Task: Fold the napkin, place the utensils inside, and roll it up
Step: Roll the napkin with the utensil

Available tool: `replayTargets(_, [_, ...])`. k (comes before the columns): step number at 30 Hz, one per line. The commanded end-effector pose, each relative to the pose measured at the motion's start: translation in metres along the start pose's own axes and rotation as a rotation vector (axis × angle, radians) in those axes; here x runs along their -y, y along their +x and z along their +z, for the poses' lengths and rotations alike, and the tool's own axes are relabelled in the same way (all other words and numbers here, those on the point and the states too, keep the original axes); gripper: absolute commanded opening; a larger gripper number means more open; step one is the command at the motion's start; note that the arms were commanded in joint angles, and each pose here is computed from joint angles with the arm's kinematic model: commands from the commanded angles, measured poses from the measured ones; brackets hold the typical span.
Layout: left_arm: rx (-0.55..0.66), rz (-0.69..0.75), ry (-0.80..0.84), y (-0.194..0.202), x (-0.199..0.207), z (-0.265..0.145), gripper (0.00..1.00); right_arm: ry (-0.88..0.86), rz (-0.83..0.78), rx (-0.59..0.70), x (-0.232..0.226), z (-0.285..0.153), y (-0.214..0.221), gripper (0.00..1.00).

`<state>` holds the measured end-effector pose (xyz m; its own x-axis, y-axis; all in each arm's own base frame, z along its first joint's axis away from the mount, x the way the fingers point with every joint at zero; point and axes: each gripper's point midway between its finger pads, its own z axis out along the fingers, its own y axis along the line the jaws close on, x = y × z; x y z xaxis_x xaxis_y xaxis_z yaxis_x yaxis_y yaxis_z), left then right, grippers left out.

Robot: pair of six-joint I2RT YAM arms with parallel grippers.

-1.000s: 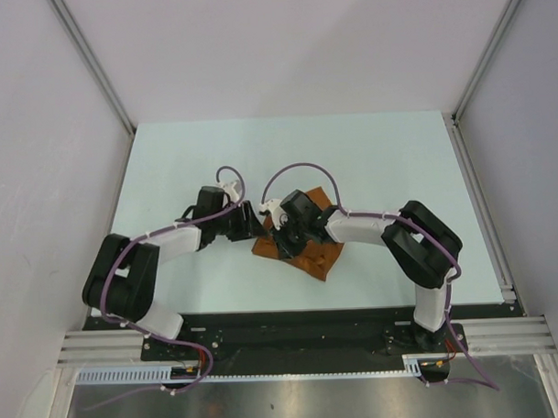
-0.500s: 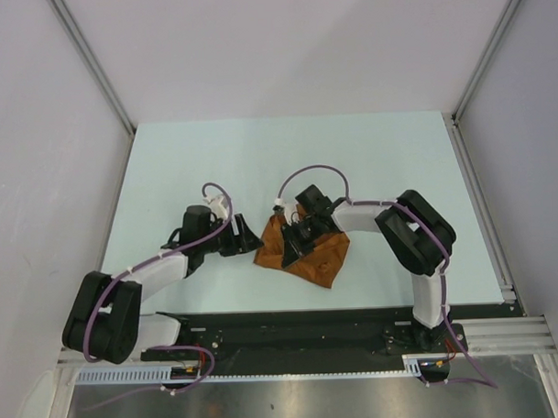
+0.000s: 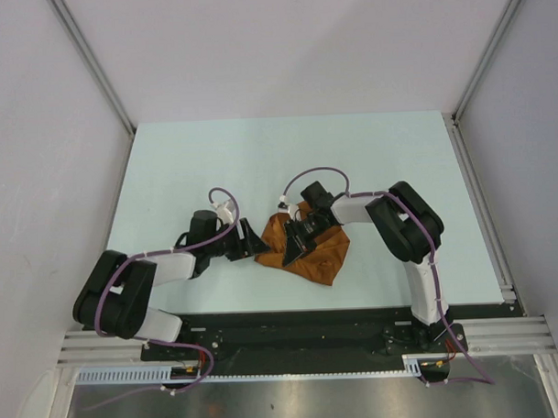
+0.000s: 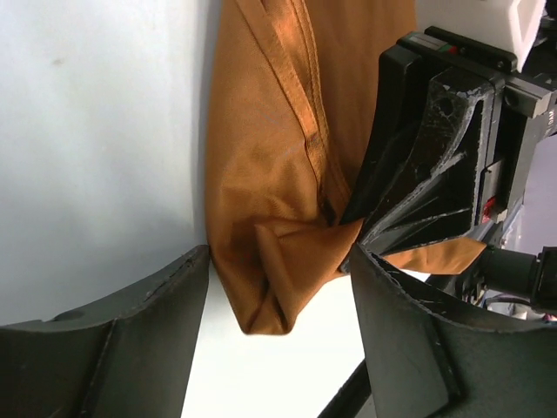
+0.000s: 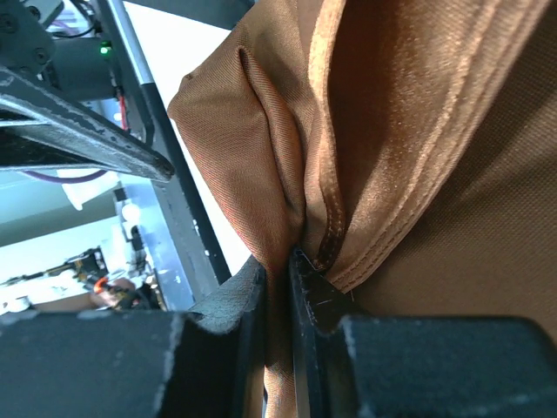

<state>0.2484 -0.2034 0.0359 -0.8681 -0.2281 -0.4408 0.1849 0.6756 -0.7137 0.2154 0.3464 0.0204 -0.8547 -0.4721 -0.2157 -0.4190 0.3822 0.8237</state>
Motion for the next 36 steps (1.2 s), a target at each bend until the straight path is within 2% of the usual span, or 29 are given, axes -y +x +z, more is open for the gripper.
replayTargets(1, [-0.008, -0.010, 0.019, -0.001, 0.003, 0.010, 0.69, 0.024, 0.089, -0.070, 0.021, 0.006, 0.022, 0.17])
replayTargets(3, [-0.009, -0.012, 0.023, -0.002, 0.004, 0.013, 0.65, 0.019, 0.093, -0.075, 0.022, 0.007, 0.022, 0.17])
replayTargets(8, [-0.048, -0.036, 0.019, 0.007, 0.002, 0.020, 0.36, 0.012, 0.097, -0.072, 0.024, 0.006, 0.019, 0.18])
replayTargets(9, [-0.055, -0.036, 0.019, 0.010, 0.002, 0.020, 0.24, 0.012, 0.099, -0.072, 0.023, 0.005, 0.019, 0.18])
replayTargets(12, [-0.072, -0.041, 0.008, 0.015, 0.001, 0.020, 0.00, 0.016, 0.100, -0.061, 0.023, 0.001, 0.015, 0.20])
replayTargets(15, [-0.079, -0.027, -0.009, 0.015, -0.002, 0.019, 0.00, 0.020, 0.091, -0.044, 0.017, -0.005, 0.008, 0.26])
replayTargets(18, [-0.096, -0.020, -0.038, 0.017, -0.006, 0.017, 0.00, 0.033, 0.058, -0.013, 0.001, -0.017, -0.003, 0.38])
replayTargets(19, [-0.104, -0.021, -0.042, 0.018, -0.007, 0.017, 0.00, 0.052, 0.049, -0.004, -0.003, -0.021, -0.006, 0.46])
replayTargets(22, [-0.111, -0.018, -0.046, 0.018, -0.007, 0.017, 0.00, 0.105, -0.010, 0.051, -0.021, -0.038, -0.022, 0.56])
replayTargets(24, [-0.113, -0.014, -0.046, 0.017, -0.006, 0.017, 0.00, 0.135, -0.058, 0.097, -0.034, -0.049, -0.030, 0.59])
replayTargets(26, [-0.118, -0.017, -0.052, 0.017, -0.007, 0.018, 0.00, 0.240, -0.119, 0.132, -0.032, -0.054, -0.035, 0.62])
replayTargets(27, [-0.123, -0.020, -0.056, 0.018, -0.009, 0.018, 0.00, 0.324, -0.191, 0.150, -0.035, -0.053, -0.036, 0.64])
replayTargets(30, [-0.125, -0.019, -0.054, 0.018, -0.008, 0.019, 0.00, 0.433, -0.301, 0.180, -0.035, -0.041, -0.035, 0.65])
replayTargets(36, [-0.123, -0.018, -0.053, 0.015, -0.006, 0.019, 0.00, 0.503, -0.381, 0.223, -0.026, -0.028, -0.034, 0.65])
